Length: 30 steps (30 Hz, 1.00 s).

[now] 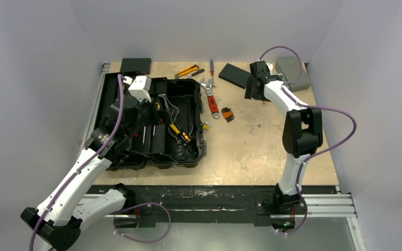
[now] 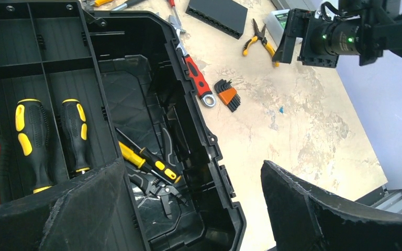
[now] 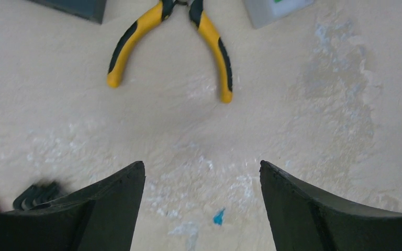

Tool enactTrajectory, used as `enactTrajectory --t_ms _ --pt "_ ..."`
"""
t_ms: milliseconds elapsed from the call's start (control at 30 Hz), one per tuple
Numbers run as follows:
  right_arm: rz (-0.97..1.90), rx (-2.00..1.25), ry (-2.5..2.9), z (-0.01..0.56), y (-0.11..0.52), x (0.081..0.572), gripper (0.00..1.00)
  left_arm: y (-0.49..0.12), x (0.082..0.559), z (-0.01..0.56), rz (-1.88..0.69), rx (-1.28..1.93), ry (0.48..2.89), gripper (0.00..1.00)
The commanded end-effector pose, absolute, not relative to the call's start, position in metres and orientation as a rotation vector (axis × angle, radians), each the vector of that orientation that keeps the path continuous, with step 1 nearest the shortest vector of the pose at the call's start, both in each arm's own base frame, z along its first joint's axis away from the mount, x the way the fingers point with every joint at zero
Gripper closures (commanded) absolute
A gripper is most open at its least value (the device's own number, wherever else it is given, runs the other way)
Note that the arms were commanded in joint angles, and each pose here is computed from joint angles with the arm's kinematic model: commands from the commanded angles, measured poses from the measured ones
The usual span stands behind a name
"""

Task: Pack the tool kit
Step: Pick up the pliers at the center of the board.

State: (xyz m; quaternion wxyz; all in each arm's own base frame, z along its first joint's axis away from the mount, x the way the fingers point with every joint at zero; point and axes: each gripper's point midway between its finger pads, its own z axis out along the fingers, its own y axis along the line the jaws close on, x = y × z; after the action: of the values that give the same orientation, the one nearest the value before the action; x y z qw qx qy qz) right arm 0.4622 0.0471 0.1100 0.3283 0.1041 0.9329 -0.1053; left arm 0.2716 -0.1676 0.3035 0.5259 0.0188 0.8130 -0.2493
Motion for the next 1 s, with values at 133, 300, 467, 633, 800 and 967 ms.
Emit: enactTrajectory --t_ms 133,300,467,633,800,967 --pt "-0.307 0.38 2.444 0.101 0.015 0.507 0.25 -0.17 0.276 0.311 -0.584 0.085 1.918 0.0" --pt "-0.225 0.41 2.505 0.072 0.01 0.524 0.27 -0.172 0.278 0.311 -0.582 0.095 1.923 0.0" --pt "-0.211 0.456 2.535 0.049 -0.002 0.528 0.3 -0.175 0.283 0.311 -0.586 0.094 1.924 0.0" --pt "-0.165 0.478 2.569 0.029 -0.002 0.526 0.42 -0.178 0.286 0.312 -0.586 0.099 1.936 0.0" --pt "-0.113 0.476 2.61 0.014 0.006 0.519 0.84 -0.178 0.285 0.313 -0.586 0.097 1.934 0.0" --pt "-0.101 0.459 2.596 0.031 0.008 0.508 1.0 -0.177 0.282 0.316 -0.6 0.093 1.923 0.0"
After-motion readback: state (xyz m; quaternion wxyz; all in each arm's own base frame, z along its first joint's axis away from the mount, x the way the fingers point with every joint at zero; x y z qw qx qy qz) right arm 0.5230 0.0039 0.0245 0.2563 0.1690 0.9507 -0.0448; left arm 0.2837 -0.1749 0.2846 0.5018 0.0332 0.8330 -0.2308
